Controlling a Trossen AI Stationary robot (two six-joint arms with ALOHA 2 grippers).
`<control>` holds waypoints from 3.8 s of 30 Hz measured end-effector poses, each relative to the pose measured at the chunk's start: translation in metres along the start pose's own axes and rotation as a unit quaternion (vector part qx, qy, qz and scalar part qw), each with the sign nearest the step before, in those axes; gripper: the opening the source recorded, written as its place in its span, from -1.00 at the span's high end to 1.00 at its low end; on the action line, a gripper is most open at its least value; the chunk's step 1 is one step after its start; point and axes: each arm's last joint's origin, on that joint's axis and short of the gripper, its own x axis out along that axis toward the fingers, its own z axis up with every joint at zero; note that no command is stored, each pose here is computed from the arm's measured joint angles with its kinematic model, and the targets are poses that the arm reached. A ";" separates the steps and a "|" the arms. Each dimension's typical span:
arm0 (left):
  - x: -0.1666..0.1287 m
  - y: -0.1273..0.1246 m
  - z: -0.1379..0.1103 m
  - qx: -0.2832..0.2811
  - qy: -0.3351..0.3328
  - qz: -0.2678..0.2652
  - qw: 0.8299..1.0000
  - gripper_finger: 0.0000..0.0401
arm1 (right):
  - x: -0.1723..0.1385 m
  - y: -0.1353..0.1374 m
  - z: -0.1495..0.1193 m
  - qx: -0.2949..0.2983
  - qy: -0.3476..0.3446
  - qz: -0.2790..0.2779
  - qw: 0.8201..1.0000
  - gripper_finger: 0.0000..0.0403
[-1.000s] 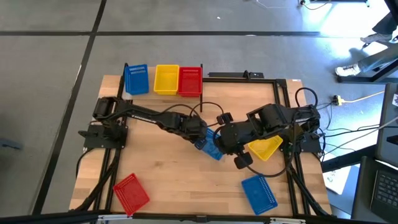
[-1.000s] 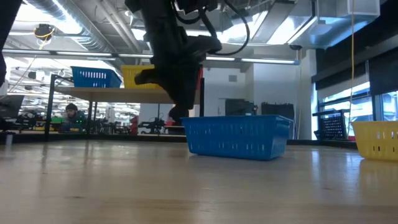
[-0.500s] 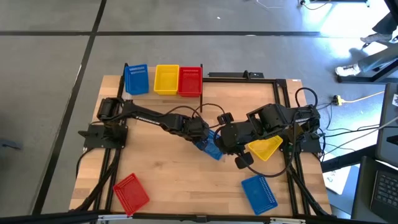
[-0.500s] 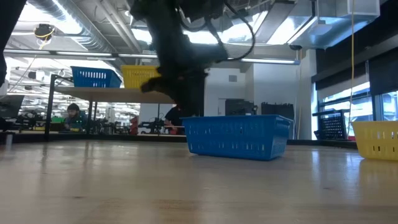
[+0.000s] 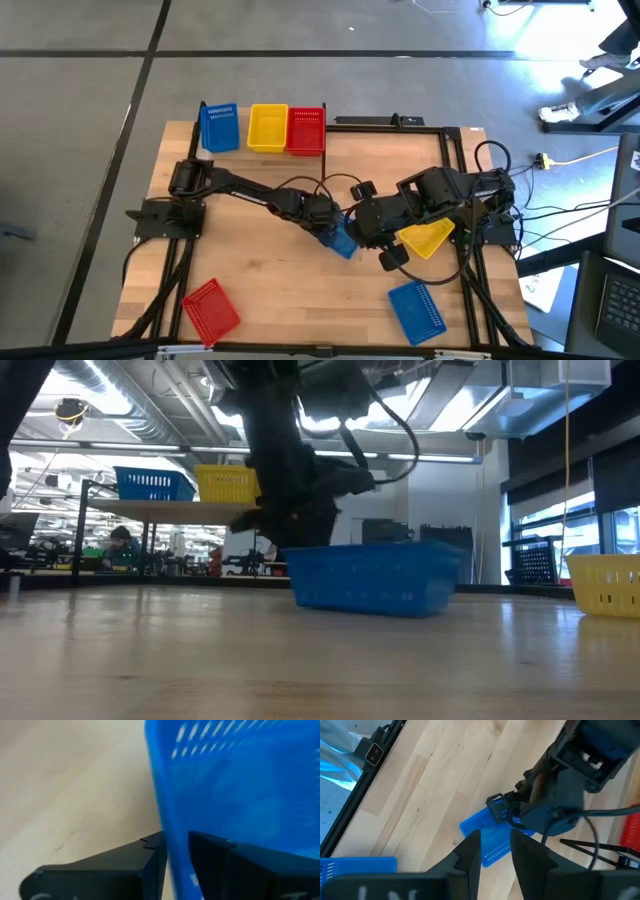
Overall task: Stack baskets on shelf by color
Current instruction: Stack the top blue bin on top of the blue bin on the shelf
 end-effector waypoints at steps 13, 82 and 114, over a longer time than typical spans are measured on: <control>-0.004 0.001 0.001 0.081 0.046 -0.044 0.995 0.99 | 0.000 0.000 0.000 0.000 0.003 0.000 1.000 0.50; -0.306 0.101 -0.024 0.218 -0.387 0.301 0.844 1.00 | 0.058 -0.102 0.056 0.184 -0.173 -0.401 0.881 0.50; -0.404 0.173 -0.007 0.364 -0.229 0.422 0.798 1.00 | 0.062 -0.109 0.055 0.178 -0.164 -0.406 0.881 0.50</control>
